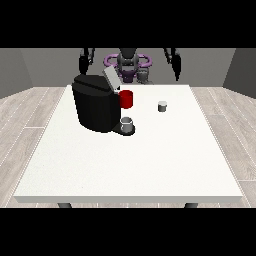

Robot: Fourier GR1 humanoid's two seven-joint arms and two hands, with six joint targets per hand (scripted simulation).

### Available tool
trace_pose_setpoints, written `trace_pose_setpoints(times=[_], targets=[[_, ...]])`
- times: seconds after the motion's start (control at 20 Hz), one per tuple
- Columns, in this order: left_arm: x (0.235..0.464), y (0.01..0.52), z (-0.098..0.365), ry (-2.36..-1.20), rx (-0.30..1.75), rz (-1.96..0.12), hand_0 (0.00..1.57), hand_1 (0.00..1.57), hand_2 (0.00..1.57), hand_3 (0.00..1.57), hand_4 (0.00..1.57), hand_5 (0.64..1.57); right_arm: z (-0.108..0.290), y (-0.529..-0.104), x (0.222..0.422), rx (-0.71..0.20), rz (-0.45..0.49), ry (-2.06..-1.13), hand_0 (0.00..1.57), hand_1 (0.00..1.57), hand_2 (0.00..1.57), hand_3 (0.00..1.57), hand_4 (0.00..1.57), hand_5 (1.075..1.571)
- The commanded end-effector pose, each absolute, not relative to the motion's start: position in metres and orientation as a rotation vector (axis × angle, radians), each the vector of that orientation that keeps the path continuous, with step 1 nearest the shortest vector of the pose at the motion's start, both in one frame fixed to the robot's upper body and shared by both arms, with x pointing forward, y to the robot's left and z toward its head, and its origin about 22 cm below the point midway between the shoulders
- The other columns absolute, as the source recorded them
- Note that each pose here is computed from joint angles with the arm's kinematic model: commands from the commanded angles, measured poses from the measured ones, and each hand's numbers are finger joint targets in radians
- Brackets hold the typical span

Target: Insert the coffee pod into the coffee machine and close the lid

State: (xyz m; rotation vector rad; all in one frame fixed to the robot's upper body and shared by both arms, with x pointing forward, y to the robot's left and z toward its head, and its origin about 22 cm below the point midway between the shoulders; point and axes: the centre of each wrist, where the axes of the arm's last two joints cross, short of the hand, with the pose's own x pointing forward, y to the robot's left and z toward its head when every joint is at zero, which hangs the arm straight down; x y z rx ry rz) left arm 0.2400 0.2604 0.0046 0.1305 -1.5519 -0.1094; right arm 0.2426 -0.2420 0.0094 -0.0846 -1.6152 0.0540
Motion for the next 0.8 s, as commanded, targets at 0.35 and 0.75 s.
trace_pose_setpoints(times=[0.35,0.75], targets=[[0.223,0.252,-0.005,-1.692,-0.024,-0.085,0.0,0.0,0.0,0.0,0.27,1.571,-0.011,-0.273,0.229,-0.177,-0.157,-1.602,0.0,0.0,0.0,0.0,0.11,1.571],[0.248,0.271,0.004,-1.636,0.178,-0.3,0.0,0.0,0.0,0.0,0.0,1.571,-0.012,-0.24,0.232,-0.144,-0.125,-1.647,0.0,0.0,0.0,0.0,0.17,1.571]])
